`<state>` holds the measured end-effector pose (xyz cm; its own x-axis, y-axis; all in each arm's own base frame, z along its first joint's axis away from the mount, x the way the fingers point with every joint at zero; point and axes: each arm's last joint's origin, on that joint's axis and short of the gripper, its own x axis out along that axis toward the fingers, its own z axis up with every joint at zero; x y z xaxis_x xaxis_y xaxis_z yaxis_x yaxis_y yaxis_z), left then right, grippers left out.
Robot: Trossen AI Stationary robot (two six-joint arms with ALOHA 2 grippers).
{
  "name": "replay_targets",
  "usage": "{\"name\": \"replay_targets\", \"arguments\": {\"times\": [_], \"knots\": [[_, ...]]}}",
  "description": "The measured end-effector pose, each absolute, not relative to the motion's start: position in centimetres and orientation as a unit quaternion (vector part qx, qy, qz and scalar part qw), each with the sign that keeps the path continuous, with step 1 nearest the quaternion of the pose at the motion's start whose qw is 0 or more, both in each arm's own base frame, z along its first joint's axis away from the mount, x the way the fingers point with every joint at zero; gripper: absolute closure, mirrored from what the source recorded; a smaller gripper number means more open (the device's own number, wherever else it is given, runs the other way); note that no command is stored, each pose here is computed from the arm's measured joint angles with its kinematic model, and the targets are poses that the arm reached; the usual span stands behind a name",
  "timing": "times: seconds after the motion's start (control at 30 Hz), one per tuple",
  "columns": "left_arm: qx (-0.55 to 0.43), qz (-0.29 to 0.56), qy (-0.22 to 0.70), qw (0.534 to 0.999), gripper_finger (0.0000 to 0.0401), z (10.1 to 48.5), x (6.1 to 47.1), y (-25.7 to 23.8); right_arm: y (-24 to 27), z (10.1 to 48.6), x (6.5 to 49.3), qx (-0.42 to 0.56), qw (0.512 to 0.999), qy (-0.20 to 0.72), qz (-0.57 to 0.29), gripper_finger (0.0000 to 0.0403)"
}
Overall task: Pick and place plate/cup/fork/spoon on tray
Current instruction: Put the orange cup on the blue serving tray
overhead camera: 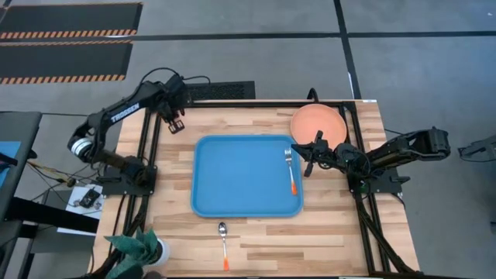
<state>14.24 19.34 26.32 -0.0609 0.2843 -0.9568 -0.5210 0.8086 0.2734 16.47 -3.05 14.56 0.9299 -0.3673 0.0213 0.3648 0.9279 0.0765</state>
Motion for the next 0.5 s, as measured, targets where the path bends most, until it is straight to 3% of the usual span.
{"name": "replay_targets", "arguments": {"times": [0.5], "knots": [[-0.044, 0.165, 0.637, 0.752, 0.0401, 27.9, 18.2, 12.2, -3.0, 14.6, 16.5, 0.039, 0.982, -0.018, -0.186, 0.0392]]}}
